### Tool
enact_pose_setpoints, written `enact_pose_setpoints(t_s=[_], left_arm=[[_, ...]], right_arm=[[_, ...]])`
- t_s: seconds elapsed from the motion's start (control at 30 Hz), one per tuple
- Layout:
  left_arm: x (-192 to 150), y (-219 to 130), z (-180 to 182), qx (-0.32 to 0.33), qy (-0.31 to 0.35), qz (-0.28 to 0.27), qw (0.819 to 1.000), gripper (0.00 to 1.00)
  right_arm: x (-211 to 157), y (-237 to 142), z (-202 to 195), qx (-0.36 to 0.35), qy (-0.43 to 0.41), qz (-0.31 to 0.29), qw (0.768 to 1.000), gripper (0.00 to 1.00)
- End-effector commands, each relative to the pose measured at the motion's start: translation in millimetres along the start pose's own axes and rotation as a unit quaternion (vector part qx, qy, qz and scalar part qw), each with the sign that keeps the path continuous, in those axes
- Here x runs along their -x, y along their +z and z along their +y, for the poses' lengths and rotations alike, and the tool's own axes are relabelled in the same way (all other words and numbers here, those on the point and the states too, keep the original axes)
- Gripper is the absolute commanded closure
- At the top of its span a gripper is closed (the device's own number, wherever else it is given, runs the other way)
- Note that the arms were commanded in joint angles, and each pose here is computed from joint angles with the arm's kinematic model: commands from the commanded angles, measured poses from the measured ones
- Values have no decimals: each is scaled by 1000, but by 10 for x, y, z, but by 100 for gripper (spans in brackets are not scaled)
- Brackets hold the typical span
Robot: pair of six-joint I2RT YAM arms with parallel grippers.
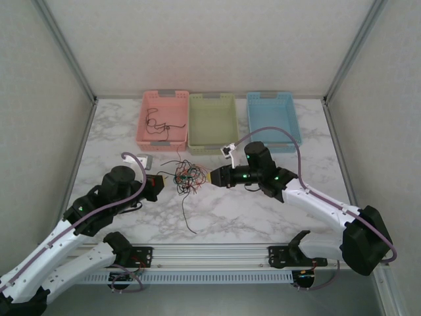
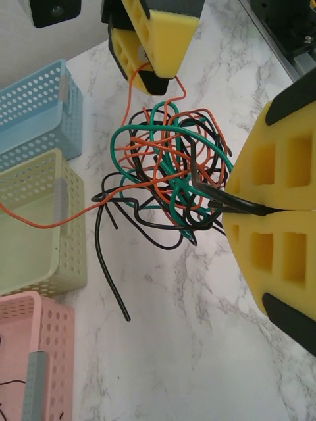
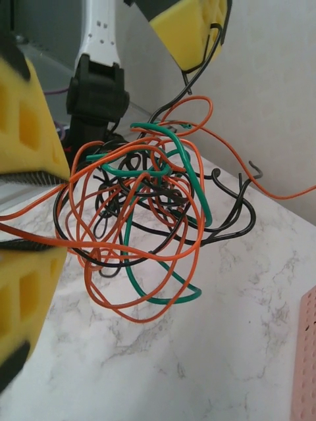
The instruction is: Untangle the cables
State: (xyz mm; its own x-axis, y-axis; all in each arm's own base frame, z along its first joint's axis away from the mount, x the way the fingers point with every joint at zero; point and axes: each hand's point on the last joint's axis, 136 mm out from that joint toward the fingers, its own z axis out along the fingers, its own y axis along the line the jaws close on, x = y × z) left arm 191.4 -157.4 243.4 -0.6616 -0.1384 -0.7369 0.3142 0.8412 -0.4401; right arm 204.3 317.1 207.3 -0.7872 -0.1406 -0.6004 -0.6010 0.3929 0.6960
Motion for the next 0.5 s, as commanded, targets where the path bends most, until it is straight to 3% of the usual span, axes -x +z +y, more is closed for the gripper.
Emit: enact_pose_setpoints(t_s=[0.0, 0.1, 0.33, 0.47], left_arm=[[117, -50, -47, -10, 4, -22, 1000, 100], [135, -69, 19, 9, 3, -27, 1000, 100], [174, -198, 411, 121, -7, -41, 992, 100], [191, -280, 539, 155, -11, -51, 986, 100]], right_arm=[[-30, 32, 29, 9, 1, 4, 1000, 83], [24, -40, 7, -16, -4, -10, 1000, 100], [269, -572, -219, -180, -67, -58, 980, 100], [331, -943, -520, -301, -61, -74, 949, 100]])
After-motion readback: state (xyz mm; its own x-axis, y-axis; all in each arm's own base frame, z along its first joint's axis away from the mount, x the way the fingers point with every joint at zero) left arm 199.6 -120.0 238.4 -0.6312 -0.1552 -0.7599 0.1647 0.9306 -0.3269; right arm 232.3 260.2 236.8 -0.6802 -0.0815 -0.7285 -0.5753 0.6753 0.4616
